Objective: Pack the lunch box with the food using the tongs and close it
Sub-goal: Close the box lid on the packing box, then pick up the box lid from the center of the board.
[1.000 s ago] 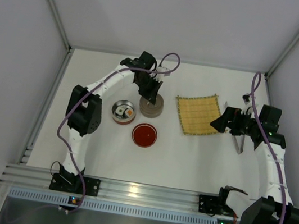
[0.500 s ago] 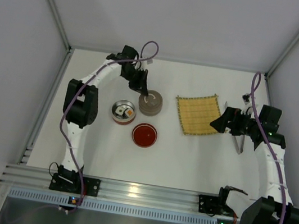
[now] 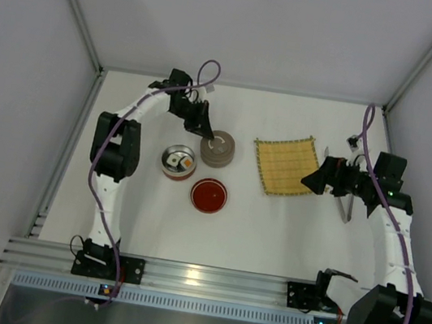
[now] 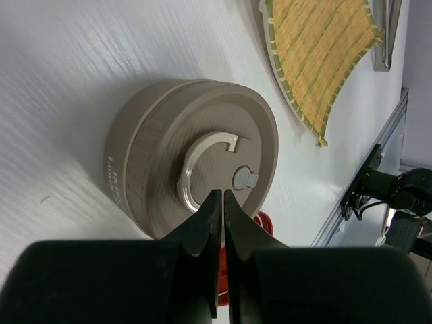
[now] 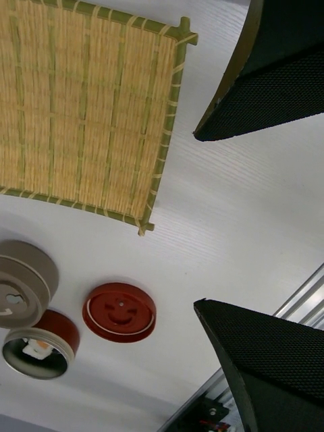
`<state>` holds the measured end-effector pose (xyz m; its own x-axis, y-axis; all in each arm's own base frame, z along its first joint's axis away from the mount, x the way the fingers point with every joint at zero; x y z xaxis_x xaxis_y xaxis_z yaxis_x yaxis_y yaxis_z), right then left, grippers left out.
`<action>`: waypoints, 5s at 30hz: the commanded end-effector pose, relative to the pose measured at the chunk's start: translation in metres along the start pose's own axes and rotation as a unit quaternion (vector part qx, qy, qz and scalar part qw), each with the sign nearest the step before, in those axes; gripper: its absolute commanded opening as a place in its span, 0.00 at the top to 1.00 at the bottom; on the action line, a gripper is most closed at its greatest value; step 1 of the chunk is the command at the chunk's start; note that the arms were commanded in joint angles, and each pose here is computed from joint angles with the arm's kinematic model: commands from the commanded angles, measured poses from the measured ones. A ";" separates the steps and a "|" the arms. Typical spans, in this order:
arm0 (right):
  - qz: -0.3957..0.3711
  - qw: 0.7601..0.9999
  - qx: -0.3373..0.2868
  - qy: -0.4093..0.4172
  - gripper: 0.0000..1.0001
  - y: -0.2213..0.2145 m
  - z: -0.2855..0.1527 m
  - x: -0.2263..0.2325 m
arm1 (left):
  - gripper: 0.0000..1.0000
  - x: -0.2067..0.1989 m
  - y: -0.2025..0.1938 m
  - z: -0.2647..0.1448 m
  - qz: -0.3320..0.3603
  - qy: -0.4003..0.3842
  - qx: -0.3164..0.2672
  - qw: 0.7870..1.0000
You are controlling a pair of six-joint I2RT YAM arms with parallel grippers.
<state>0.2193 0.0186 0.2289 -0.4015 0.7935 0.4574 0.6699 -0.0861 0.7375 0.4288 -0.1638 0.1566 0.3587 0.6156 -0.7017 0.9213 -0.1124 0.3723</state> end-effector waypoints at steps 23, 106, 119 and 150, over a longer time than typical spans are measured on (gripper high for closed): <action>-0.640 0.716 0.183 0.210 0.19 -0.068 0.131 0.152 | 0.02 -0.068 -0.078 -0.196 0.064 -0.111 -0.139 0.982; -0.022 0.885 -0.007 0.466 1.00 0.082 0.096 0.141 | 0.10 -0.162 -0.113 -0.114 0.268 -0.011 -0.249 0.931; 0.018 0.910 -0.016 0.414 1.00 0.081 0.106 0.136 | 0.14 -0.163 -0.109 -0.079 0.305 0.031 -0.230 0.924; 0.039 0.894 0.027 0.445 1.00 0.057 0.100 0.161 | 0.33 -0.187 -0.096 -0.050 0.346 0.033 -0.216 0.912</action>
<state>0.2662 0.1980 0.2742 -0.5957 0.0609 0.8009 0.7981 -0.0669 0.5988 0.2564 -0.2223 0.2588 0.7954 0.5612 -0.2291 0.4183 -0.2347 0.8774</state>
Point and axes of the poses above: each gripper's point midway between its finger pads, its own z axis out along the fingers, its own x axis along the line the jaws close on, y = z × x, the point moved 9 cm from there along -z, back along the fingers
